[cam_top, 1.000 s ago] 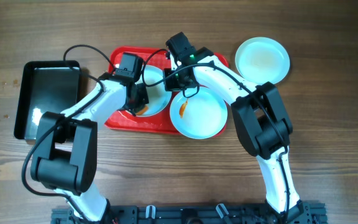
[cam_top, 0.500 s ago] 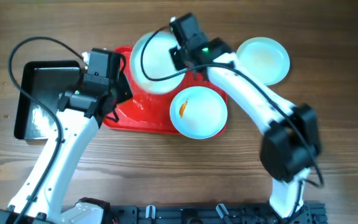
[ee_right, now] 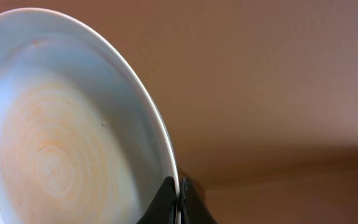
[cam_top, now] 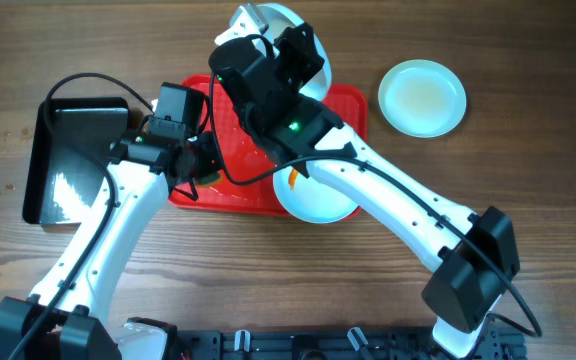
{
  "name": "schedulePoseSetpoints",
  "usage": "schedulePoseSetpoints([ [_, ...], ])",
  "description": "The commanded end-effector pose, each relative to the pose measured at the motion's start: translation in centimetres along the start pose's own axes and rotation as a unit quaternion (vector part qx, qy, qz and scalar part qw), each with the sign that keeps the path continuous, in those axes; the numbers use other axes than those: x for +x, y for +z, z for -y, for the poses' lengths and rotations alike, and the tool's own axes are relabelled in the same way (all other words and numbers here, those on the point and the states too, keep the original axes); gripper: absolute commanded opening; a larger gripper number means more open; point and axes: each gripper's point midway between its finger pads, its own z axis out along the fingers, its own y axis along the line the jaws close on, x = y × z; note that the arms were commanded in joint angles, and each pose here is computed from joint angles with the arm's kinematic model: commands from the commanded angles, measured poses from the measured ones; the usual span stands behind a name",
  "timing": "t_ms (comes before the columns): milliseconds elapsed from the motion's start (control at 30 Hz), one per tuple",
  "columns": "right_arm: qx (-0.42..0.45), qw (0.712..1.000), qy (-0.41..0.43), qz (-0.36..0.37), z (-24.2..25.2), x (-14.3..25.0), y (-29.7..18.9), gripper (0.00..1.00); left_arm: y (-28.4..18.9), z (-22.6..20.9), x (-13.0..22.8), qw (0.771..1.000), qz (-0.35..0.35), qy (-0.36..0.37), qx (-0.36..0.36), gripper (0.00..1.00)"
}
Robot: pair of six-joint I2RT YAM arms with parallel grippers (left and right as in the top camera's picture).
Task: Clean dirty plates on tray and stack at the side
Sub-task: 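Lift the plate with the right gripper and stack it on the side plate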
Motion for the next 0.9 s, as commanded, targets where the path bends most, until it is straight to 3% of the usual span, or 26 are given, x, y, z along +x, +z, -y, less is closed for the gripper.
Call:
schedulePoseSetpoints([
  [0,0.002,0.998,0.053,-0.027,0.8,1.6,0.7,0.04,0.4,0.1,0.3,1.000,-0.009,-0.004,0.005,0.04],
  [67,-0.104,0.985,0.120,-0.060,-2.5,4.6,3.2,0.04,0.4,0.1,0.3,1.000,-0.009,-0.004,0.005,0.04],
  [133,-0.206,0.949,0.212,-0.114,-4.6,7.9,5.7,0.04,0.4,0.1,0.3,1.000,-0.009,-0.004,0.005,0.04],
  [233,-0.244,0.878,0.359,-0.204,-3.0,14.1,10.4,0.04,0.4,0.1,0.3,1.000,-0.009,-0.004,0.005,0.04],
  [267,-0.247,0.834,0.427,-0.246,-1.7,17.6,12.5,0.04,0.4,0.1,0.3,1.000,-0.009,-0.004,0.005,0.04],
  [367,-0.275,0.759,0.514,-0.291,0.3,24.0,15.3,0.04,0.4,0.1,0.3,1.000,-0.009,-0.004,0.005,0.04],
  [500,-0.240,0.722,0.558,-0.330,1.2,31.3,17.4,0.04,0.4,0.2,0.1,1.000,-0.006,-0.004,0.007,0.04],
  [667,-0.191,0.701,0.573,-0.380,-0.6,35.3,18.0,0.05,0.5,0.3,0.0,1.000,-0.004,-0.004,0.008,0.04],
  [700,-0.177,0.693,0.579,-0.391,-1.0,35.9,17.9,0.23,0.5,0.3,0.0,1.000,-0.004,-0.004,0.008,0.04],
  [733,-0.199,0.682,0.584,-0.393,-1.9,35.5,17.7,0.80,0.5,0.3,0.0,1.000,-0.003,-0.004,0.008,0.04],
  [767,-0.222,0.681,0.580,-0.388,-2.3,35.0,17.5,0.97,0.5,0.3,-0.1,1.000,-0.002,-0.004,0.009,0.04],
  [867,-0.361,0.649,0.575,-0.342,-4.3,30.8,15.6,0.99,0.5,0.5,-0.4,1.000,0.004,-0.005,0.013,0.04],
])
